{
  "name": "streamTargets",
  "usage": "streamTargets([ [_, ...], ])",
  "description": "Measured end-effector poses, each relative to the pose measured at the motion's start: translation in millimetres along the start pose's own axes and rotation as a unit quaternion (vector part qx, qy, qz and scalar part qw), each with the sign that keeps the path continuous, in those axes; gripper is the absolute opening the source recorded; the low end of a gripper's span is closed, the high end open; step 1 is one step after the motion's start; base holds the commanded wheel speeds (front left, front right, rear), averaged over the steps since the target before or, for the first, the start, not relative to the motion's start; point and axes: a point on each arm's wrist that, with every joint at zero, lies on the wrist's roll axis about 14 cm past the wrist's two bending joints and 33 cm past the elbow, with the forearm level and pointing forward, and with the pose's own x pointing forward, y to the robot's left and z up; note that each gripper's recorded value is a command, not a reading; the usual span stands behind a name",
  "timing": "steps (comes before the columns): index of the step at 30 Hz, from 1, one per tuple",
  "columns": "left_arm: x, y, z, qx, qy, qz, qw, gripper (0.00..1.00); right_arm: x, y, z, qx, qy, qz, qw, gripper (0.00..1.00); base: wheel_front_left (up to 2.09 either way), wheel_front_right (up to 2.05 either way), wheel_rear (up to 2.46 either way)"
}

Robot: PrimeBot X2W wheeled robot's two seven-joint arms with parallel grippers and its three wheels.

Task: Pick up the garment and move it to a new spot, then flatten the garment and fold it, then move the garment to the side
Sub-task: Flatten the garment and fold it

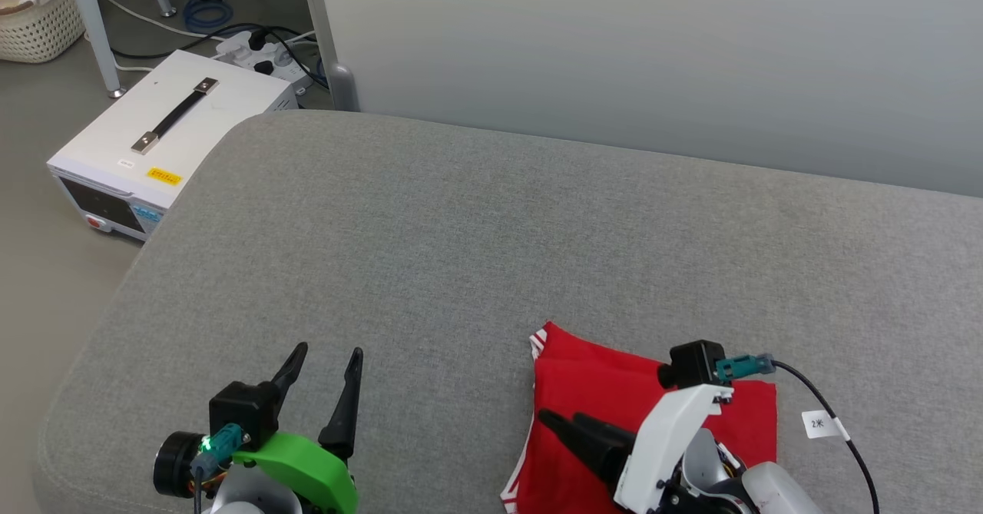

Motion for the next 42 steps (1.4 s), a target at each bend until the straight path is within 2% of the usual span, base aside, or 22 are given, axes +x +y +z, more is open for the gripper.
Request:
streamTargets([
  [8,3.8,-5.7,2.3,-0.002,-0.004,-0.008,1.000,1.00,0.1,13.8,12.4,0.007,-0.019,0.023,1.000,1.00,0.00,0.00,0.00],
  [10,5.8,-9.3,5.6,-0.002,-0.010,-0.014,1.000,1.00,-2.9,10.6,25.0,-0.015,-0.037,0.011,0.999,1.00,0.00,0.00,0.00],
  [13,10.4,-15.3,14.8,-0.009,-0.025,-0.020,0.999,1.00,-13.7,1.5,55.0,-0.105,-0.076,-0.025,0.991,1.00,0.00,0.00,0.00],
  [15,13.8,-18.8,22.8,-0.013,-0.038,-0.024,0.999,1.00,-28.4,-10.0,79.2,-0.183,-0.106,-0.061,0.976,1.00,0.00,0.00,0.00],
  [19,20.3,-28.9,40.1,-0.027,-0.066,-0.037,0.997,1.00,-60.4,-28.9,116.7,-0.278,-0.161,-0.114,0.940,1.00,0.00,0.00,0.00],
  [21,22.4,-34.6,46.0,-0.029,-0.077,-0.045,0.996,1.00,-80.3,-39.0,133.6,-0.338,-0.183,-0.147,0.911,1.00,0.00,0.00,0.00],
  [26,26.4,-46.3,55.4,-0.037,-0.095,-0.060,0.993,1.00,-125.9,-49.6,172.8,-0.378,-0.266,-0.193,0.866,1.00,0.00,0.00,0.00],
  [33,29.3,-59.4,63.1,-0.045,-0.113,-0.078,0.989,1.00,-181.2,-61.3,178.9,-0.357,-0.358,-0.232,0.831,1.00,0.00,0.00,0.00],
  [36,29.4,-66.1,63.2,-0.049,-0.117,-0.086,0.988,1.00,-199.1,-66.2,170.0,-0.349,-0.384,-0.248,0.818,1.00,0.00,0.00,0.00],
  [42,27.0,-72.3,61.0,-0.045,-0.118,-0.092,0.988,1.00,-210.2,-62.3,149.0,-0.323,-0.419,-0.258,0.808,1.00,0.00,0.00,0.00],
])
